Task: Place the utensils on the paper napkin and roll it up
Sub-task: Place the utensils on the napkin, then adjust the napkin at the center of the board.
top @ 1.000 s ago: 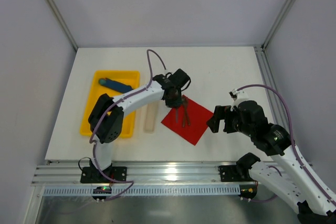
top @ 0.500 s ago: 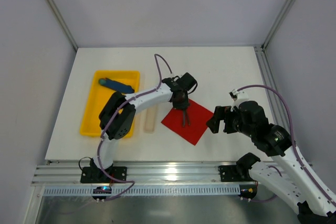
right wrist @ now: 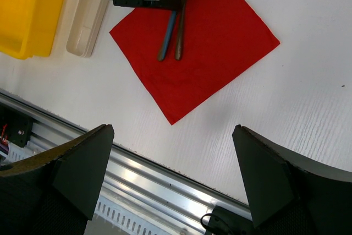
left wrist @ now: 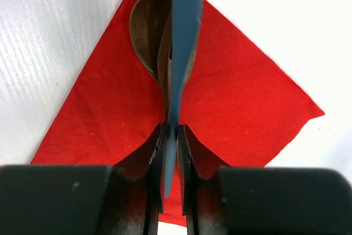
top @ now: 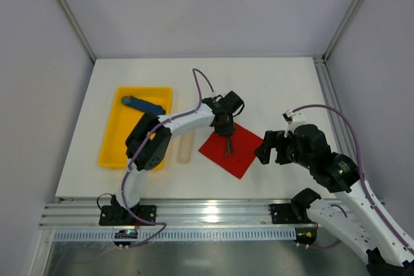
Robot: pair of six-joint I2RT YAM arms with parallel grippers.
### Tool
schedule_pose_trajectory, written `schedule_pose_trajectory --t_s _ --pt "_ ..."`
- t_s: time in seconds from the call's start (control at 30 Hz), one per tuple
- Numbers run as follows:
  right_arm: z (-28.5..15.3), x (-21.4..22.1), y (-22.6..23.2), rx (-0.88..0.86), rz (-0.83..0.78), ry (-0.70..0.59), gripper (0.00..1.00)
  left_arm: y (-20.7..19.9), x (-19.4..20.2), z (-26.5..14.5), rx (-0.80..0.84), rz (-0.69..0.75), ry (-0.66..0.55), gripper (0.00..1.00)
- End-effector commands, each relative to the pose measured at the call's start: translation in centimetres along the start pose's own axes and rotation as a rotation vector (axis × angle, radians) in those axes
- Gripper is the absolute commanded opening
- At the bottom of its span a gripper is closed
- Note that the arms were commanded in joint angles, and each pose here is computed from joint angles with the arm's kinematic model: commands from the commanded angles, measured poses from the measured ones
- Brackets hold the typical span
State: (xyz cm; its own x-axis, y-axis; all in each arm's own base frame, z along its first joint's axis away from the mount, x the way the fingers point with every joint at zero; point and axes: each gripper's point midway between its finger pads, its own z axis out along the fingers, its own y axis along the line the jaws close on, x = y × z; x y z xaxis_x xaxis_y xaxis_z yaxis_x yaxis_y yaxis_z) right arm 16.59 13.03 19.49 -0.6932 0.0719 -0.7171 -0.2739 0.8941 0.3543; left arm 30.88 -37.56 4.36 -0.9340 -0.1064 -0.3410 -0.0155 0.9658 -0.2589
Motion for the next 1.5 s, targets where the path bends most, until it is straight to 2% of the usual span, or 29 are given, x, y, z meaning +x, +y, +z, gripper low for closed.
schedule_pose_trajectory --t_s 0.0,0.17,0.4,0.57,0.7,0.83,0.93,1.03,1.13,1.23,1.47 --pt "-0.2 -1.0 0.7 -0.03 -0.008 -0.039 1.0 -1.7 -1.3 -1.0 0.07 -0.017 -0.041 0.18" --pt "-0.1 -1.0 0.7 -0.029 -0.007 -0.035 1.0 -2.0 -1.7 -1.9 0.084 -0.012 -0.059 0.24" --pt "0.0 -1.2 0.9 -0.03 -0.007 -0.023 1.0 -1.4 -2.0 -3.4 0.073 0.003 -0.069 0.27" --pt "1.6 -1.8 1.3 0.001 0.06 0.018 1.0 2.1 -1.8 -4.8 -0.009 0.03 -0.072 0.27" --pt "4.0 -3.0 1.7 -0.001 0.094 -0.011 0.98 4.0 -0.8 -4.0 0.026 0.007 -0.026 0.26" --pt "6.7 -2.5 -0.2 0.12 0.123 0.015 0.92 4.1 0.8 -3.2 0.056 0.049 0.043 0.22" --pt "8.4 -1.4 -1.5 0.173 0.129 0.029 0.88 4.1 1.1 -2.8 0.068 0.066 0.049 0.2" --pt "9.3 -0.1 -3.3 0.251 0.126 0.051 0.77 4.2 1.1 -2.5 0.066 0.078 0.048 0.19" --pt "10.0 2.1 -3.7 0.246 0.135 0.104 0.67 4.2 1.7 -2.3 0.074 0.082 0.073 0.18" --pt "10.7 4.4 -3.9 0.233 0.159 0.153 0.63 4.9 2.4 -1.8 0.063 0.075 0.084 0.18" --pt "11.7 6.4 -4.3 0.212 0.207 0.147 0.61 4.1 3.8 -1.1 0.129 0.066 0.117 0.17"
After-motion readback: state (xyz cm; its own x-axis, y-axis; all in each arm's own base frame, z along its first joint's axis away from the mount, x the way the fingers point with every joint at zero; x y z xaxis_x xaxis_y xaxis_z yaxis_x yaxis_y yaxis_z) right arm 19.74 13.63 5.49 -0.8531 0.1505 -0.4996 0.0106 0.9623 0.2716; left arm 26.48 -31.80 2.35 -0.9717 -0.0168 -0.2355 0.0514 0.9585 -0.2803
